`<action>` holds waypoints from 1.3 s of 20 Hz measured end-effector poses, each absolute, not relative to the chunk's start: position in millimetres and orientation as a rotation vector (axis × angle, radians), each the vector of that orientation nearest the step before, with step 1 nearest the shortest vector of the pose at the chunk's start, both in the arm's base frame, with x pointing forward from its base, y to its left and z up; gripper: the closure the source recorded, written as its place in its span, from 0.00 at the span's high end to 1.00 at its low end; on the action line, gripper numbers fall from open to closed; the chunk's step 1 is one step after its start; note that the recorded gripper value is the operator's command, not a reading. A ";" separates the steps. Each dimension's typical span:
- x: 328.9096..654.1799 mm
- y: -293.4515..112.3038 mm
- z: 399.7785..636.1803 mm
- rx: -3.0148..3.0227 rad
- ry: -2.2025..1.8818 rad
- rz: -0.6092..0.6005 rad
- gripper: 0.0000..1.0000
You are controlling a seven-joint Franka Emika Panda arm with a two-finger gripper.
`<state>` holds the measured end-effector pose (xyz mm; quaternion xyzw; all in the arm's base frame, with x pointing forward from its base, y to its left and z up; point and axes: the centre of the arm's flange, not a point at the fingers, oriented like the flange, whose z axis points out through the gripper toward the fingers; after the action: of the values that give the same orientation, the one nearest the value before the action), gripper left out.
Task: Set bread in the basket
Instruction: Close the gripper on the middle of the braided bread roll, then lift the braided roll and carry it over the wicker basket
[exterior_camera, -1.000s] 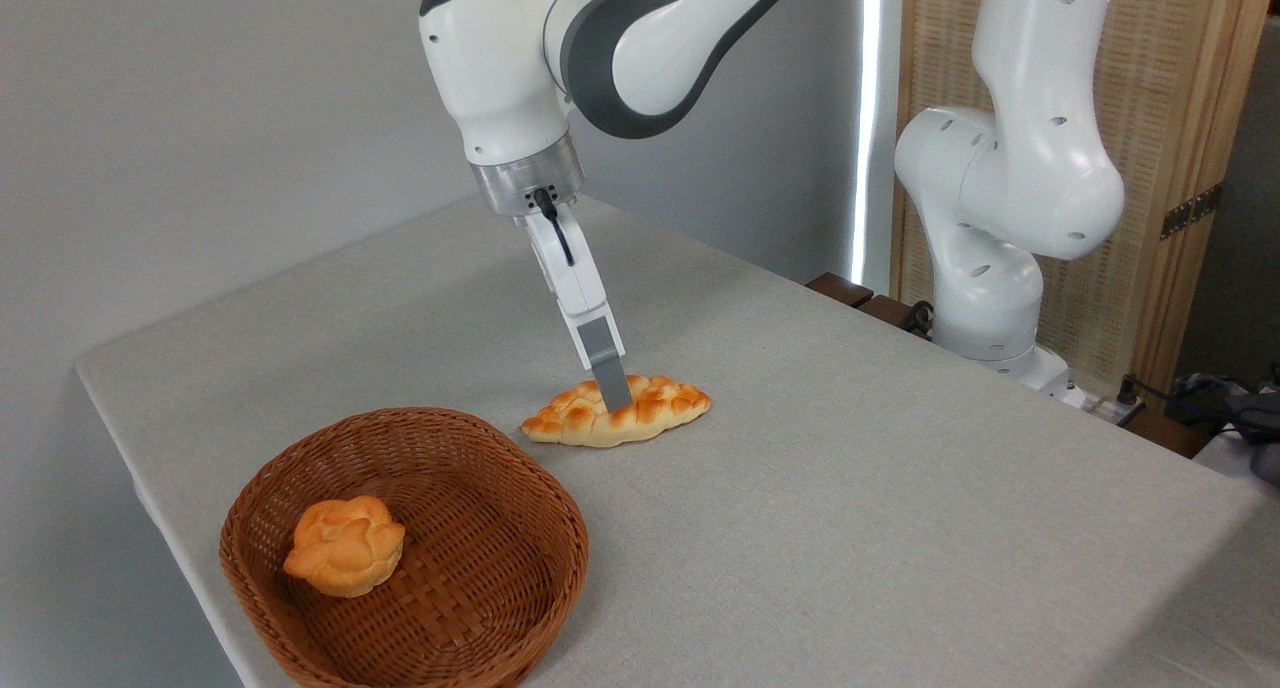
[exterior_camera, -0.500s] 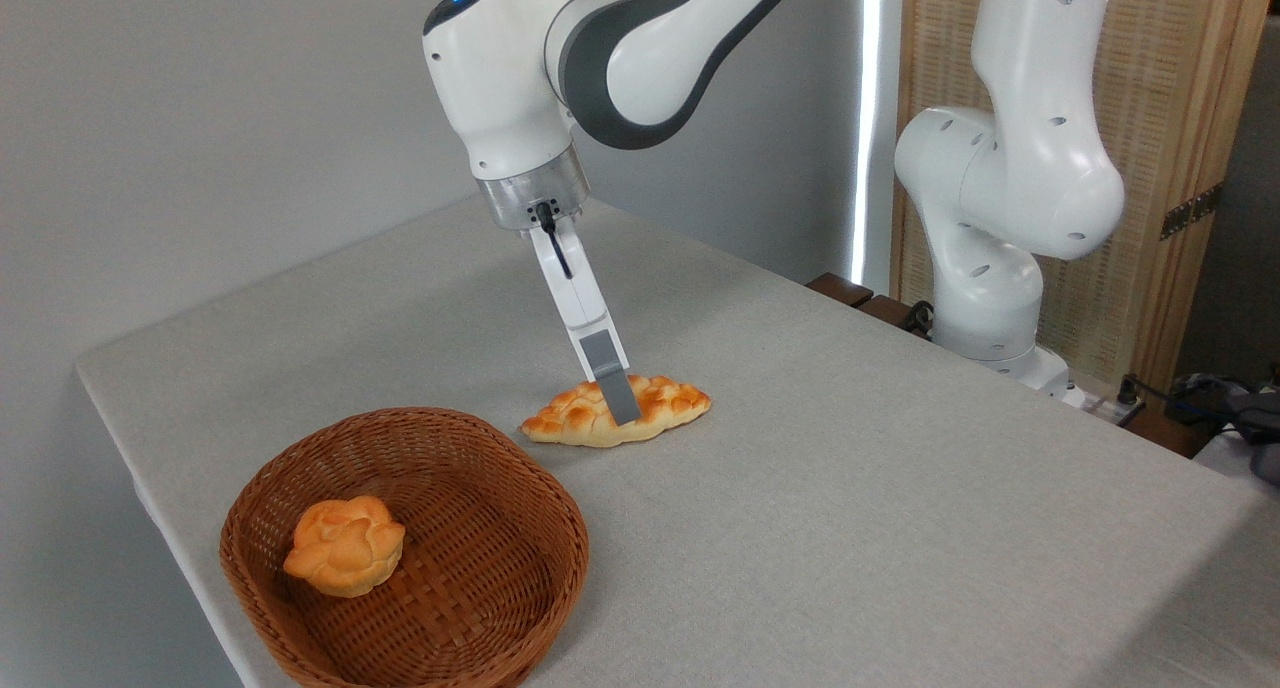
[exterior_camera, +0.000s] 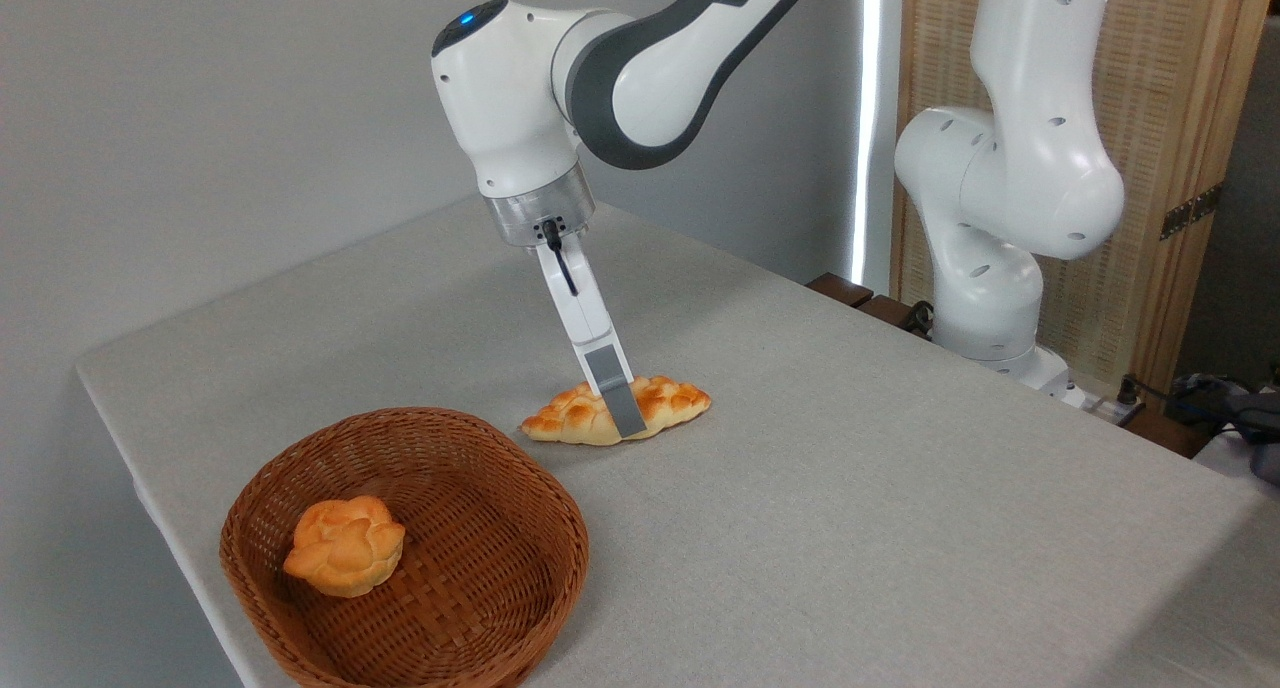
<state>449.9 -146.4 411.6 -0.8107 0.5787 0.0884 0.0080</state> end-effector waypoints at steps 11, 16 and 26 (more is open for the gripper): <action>448.2 -146.9 407.6 -2.533 1.813 0.289 0.33; 448.2 -147.1 407.5 -2.523 1.828 0.290 0.33; 448.3 -147.1 407.7 -2.502 1.860 0.289 0.24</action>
<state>448.3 -147.1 407.7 -0.7991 0.5940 0.0922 0.0053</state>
